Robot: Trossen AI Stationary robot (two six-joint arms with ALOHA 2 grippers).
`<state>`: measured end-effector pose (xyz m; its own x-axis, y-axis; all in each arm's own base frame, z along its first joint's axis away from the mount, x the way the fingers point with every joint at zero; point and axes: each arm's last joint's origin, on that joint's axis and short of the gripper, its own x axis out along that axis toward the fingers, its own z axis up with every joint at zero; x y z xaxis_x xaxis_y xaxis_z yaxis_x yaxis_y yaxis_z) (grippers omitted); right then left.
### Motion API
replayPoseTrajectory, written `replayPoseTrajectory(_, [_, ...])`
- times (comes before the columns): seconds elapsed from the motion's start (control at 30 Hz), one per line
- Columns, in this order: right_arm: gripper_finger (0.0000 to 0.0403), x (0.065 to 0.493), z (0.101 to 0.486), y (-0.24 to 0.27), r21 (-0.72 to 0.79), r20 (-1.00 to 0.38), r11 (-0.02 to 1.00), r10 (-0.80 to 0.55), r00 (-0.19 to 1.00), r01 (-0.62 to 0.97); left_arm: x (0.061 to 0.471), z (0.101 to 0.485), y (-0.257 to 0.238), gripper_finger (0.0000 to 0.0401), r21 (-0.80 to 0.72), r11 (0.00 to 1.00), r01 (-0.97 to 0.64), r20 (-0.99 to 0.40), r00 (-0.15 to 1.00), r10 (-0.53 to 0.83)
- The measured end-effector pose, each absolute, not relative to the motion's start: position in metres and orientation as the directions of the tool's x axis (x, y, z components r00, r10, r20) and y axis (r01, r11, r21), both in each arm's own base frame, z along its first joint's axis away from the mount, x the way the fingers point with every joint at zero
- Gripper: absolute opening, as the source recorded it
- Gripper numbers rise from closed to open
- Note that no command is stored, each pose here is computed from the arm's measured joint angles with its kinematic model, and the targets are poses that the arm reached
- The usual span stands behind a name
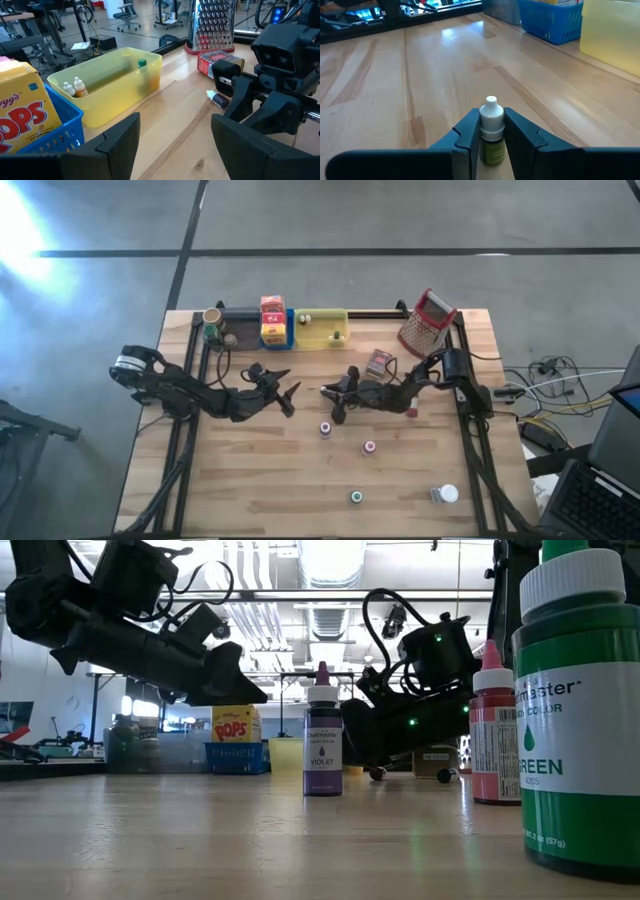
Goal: Pick & Place Kitchen Items
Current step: Put the small light green food coloring bottle into the yellow bin
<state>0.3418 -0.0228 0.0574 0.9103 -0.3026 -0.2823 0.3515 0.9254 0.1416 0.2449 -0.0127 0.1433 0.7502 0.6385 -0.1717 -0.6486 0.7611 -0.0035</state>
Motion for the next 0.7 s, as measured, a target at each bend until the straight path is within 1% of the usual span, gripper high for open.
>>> replayPoseTrajectory(0.1, [0.0073, 0.342, 0.057, -0.023, 0.141, -0.285, 0.925, -0.303, 0.91, 0.352, 0.245, 0.143, -0.013, 0.025, -0.002, 0.761, -0.648, -0.173, 0.75, 0.638])
replayPoseTrajectory(0.37, [0.0115, 0.339, 0.051, -0.023, 0.127, -0.331, 0.926, -0.298, 0.895, 0.355, 0.245, 0.143, -0.013, 0.025, -0.003, 0.761, -0.649, -0.173, 0.75, 0.638])
replayPoseTrajectory(0.7, [0.0147, 0.338, 0.065, -0.022, 0.124, -0.282, 0.931, -0.299, 0.912, 0.343, 0.245, 0.143, -0.013, 0.025, -0.003, 0.761, -0.648, -0.173, 0.75, 0.638])
